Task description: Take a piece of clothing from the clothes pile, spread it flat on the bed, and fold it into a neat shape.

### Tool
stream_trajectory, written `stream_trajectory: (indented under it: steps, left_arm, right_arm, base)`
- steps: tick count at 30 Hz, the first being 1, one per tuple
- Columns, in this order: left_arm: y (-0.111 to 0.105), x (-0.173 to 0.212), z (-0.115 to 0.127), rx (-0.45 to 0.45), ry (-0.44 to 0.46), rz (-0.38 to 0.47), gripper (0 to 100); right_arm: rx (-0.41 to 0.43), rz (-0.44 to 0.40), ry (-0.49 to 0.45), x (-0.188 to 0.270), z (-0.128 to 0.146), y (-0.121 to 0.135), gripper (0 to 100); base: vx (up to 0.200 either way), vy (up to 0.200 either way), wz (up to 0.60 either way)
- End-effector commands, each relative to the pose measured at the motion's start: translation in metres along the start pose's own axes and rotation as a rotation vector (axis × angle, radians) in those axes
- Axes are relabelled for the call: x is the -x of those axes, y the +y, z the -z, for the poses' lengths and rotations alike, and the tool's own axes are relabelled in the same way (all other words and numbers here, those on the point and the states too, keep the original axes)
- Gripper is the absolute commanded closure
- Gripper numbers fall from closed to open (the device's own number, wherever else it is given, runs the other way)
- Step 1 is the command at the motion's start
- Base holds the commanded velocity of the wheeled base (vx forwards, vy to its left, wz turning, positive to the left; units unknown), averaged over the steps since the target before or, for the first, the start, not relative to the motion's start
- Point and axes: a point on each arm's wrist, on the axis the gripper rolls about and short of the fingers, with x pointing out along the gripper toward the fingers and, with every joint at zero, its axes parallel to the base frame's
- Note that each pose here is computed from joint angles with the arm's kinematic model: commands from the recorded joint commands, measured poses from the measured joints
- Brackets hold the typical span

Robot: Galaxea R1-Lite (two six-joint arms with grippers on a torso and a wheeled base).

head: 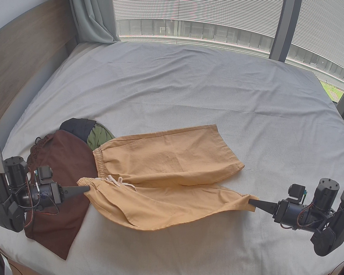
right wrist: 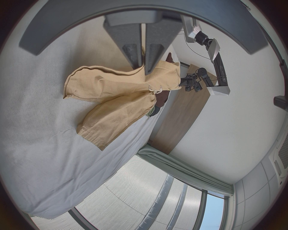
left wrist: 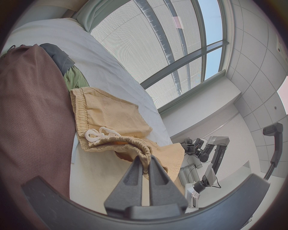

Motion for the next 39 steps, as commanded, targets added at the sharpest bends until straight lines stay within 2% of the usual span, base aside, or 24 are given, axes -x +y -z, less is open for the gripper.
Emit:
stream_trajectory:
  steps: [1,20,32,39]
  left_arm:
    - [0.0,0.0,-0.002,-0.008,-0.007,0.0,100]
    - [-0.001,0.001,-0.005,-0.016,-0.02,-0.014,100]
    - [-0.003,0.006,-0.015,-0.049,-0.054,-0.022,100]
    - [-0.006,0.008,-0.019,-0.039,-0.067,-0.021,100]
  right_arm:
    - [0.013,-0.007,-0.011,0.001,-0.003,0.003,100]
    - [0.037,-0.02,-0.028,0.001,-0.008,0.008,100]
    - [0.073,-0.011,-0.12,-0.014,-0.025,0.023,100]
    - [0.086,-0.018,-0.165,-0.02,-0.036,0.026,100]
  base:
    - [0.0,0.0,0.0]
    - [0.0,0.0,0.0]
    - [0.0,0.0,0.0]
    - [0.0,0.0,0.0]
